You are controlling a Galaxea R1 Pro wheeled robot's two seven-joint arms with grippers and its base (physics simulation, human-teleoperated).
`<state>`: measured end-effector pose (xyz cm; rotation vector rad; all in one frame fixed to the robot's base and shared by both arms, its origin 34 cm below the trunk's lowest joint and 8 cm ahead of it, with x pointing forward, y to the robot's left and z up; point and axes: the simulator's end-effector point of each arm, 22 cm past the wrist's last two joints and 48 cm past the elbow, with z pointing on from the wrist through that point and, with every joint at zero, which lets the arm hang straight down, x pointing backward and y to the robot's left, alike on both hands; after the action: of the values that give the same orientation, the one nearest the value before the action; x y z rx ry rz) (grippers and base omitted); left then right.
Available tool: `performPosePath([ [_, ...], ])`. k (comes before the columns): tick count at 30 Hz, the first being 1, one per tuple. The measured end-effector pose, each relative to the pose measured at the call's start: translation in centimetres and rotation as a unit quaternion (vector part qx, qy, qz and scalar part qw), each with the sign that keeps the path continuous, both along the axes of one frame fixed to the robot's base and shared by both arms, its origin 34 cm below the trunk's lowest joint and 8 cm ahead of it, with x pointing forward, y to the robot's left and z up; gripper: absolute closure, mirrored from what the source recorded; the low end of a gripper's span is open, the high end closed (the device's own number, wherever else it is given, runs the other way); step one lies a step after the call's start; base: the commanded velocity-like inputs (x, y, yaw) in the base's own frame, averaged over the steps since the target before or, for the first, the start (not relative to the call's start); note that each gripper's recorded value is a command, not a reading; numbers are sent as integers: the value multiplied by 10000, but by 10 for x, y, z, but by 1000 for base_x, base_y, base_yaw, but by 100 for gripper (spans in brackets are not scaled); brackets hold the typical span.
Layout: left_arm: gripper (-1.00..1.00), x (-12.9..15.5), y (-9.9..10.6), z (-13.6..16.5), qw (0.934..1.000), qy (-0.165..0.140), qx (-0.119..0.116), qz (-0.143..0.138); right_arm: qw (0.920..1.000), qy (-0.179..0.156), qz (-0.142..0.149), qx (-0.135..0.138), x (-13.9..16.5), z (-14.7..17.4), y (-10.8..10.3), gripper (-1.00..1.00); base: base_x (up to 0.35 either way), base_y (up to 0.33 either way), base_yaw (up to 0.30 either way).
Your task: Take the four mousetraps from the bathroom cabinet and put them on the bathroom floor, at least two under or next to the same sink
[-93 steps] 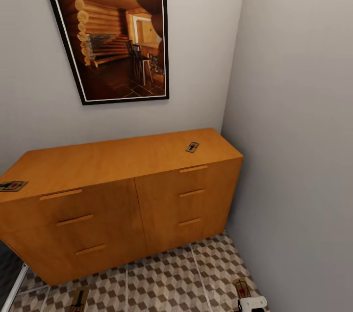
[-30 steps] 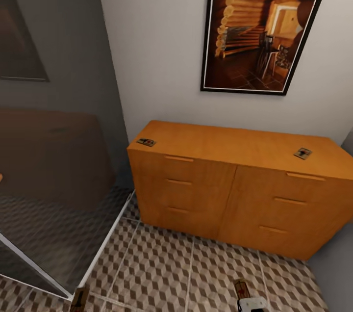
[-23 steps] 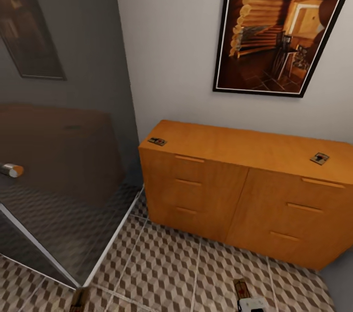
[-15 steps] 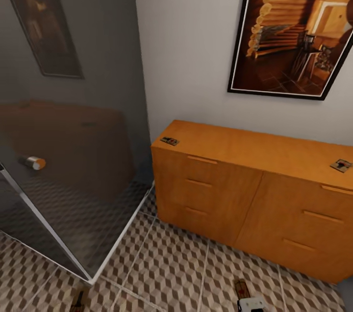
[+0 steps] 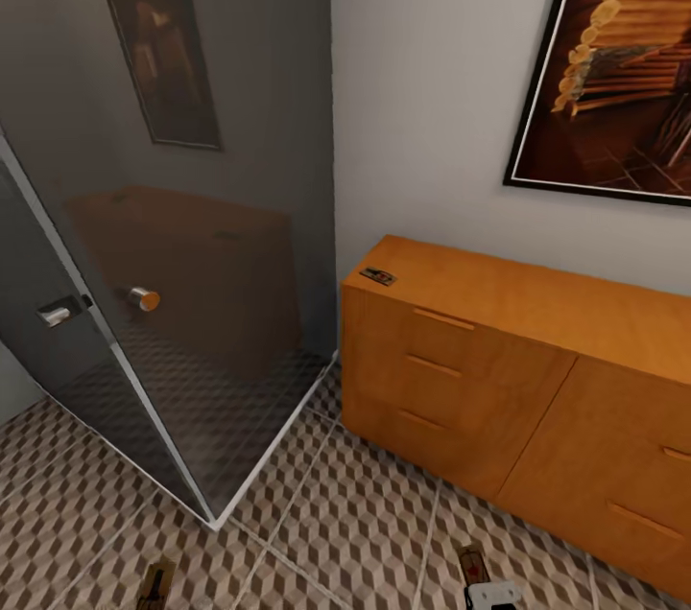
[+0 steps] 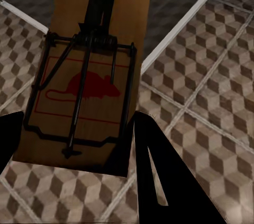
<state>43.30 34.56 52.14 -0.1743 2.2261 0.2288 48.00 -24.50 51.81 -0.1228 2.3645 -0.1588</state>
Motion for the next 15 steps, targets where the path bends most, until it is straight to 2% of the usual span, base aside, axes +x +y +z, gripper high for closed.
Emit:
performPosePath([
  [15,100,0,0,0,10000,0,6,5,10000,4,0,0,0,0,0,100,0,0,289],
])
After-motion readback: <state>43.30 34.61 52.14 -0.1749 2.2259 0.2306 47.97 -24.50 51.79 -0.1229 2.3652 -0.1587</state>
